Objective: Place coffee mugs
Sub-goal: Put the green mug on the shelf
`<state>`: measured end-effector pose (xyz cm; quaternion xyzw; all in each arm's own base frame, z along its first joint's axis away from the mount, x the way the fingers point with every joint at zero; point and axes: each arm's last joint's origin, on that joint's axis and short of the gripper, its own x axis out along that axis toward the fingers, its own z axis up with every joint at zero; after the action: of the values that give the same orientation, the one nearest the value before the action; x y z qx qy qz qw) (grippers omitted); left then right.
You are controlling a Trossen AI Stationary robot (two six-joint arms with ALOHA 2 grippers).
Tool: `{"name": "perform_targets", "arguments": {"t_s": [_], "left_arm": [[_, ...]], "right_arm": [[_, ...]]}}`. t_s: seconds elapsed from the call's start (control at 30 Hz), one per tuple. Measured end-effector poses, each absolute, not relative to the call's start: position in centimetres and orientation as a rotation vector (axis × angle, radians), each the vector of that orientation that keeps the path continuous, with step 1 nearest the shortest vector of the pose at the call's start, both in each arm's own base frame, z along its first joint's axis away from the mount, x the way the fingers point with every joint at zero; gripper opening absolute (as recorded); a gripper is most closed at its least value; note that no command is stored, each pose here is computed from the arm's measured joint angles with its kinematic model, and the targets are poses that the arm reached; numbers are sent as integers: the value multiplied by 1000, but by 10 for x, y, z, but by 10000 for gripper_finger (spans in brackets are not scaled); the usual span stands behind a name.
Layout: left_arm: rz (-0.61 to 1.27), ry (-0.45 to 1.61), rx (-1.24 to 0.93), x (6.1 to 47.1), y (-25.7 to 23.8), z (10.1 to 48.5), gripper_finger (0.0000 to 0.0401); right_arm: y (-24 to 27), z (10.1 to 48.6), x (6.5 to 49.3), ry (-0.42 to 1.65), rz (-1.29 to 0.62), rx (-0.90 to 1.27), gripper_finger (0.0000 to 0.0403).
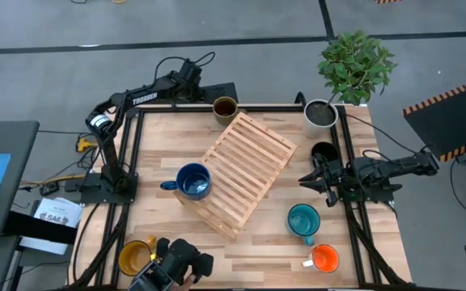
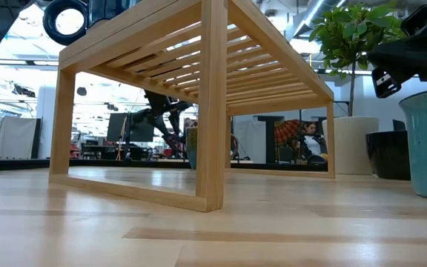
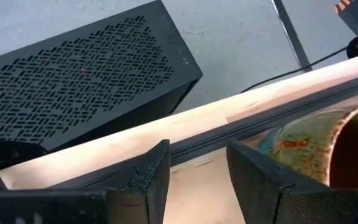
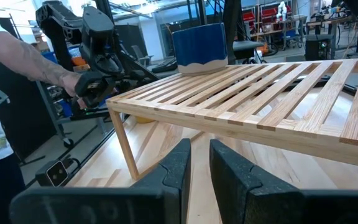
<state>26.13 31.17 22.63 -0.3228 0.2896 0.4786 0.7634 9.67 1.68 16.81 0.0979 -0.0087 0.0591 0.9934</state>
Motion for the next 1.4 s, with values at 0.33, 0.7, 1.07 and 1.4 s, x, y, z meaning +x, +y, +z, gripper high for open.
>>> {"name": "perform_targets", "arguments": {"t_s": [0.33,0.7,1.07,1.4], "left_arm": [[1043,626,-701,261,312,227,142],[1042,616,-697,261,313,227,142],[1042,617,-697,261,313,227,142],[1042,618,-698,261,313,227,142]], "right_arm": [[17,168,97,-17,118,196,87],[17,168,97,-17,119,196,87],[17,168,97,-18,118,196,87],[17,168,97,-17,119,196,87]]}}
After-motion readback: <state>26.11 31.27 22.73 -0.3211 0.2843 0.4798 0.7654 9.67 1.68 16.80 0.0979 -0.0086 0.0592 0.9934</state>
